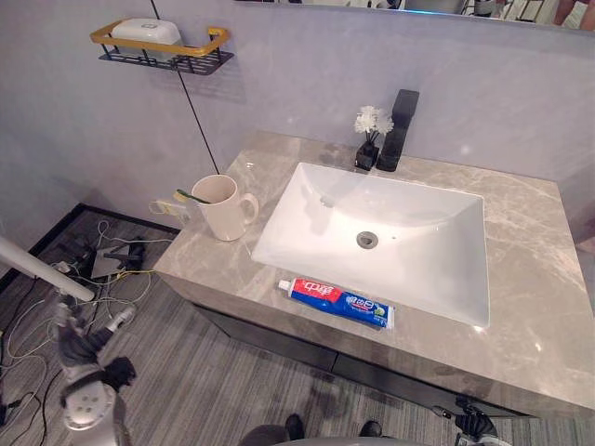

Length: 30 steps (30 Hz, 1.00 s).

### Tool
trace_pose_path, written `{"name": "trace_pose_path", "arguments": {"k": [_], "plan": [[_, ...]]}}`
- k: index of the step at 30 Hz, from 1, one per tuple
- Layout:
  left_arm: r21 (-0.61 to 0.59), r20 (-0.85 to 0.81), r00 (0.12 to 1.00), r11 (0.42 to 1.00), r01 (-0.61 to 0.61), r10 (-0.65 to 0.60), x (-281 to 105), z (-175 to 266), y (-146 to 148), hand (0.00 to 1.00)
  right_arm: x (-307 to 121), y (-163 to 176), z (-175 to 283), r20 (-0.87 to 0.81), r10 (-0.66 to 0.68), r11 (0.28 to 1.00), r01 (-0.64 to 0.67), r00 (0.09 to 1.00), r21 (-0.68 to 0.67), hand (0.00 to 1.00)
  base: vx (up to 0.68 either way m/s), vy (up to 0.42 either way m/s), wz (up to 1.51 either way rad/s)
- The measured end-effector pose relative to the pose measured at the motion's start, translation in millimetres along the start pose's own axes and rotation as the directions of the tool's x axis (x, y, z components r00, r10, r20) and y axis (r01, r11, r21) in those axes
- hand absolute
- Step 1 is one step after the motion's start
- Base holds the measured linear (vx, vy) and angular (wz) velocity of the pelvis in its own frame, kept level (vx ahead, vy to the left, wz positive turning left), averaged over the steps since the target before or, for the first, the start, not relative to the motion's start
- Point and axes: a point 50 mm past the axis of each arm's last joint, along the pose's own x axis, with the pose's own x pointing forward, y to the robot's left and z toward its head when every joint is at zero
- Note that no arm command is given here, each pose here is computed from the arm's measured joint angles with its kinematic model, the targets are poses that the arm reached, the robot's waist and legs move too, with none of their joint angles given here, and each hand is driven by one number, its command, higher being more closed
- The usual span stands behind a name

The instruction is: Organize washtable

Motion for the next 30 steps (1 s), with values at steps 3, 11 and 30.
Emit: {"name": "trace_pose_path", "arguments": {"k": [3,11,30], "plan": [[-0.024,0.269,0.963,0.999,0.034,-0.026,2,57,-12,0.0,0,1,-1,0.0,0.003,1.0,-0.003,1.0,0.001,0.0,0.03,0.01,-0.01],[-0.033,0.674,0.704,0.943,0.332,-0.225,-24,142,-54,0.0,-2,8,-1,0.015,0.053,0.998,-0.052,0.999,-0.02,0.0,-0.01,0.003,0.0],[0.234,0.431,0.3,0.426,0.874,-0.851,-76,91,-148,0.0,-3,28,5,0.032,0.156,0.981,-0.15,0.987,-0.124,0.0,0.0,0.012,-0.05]]}}
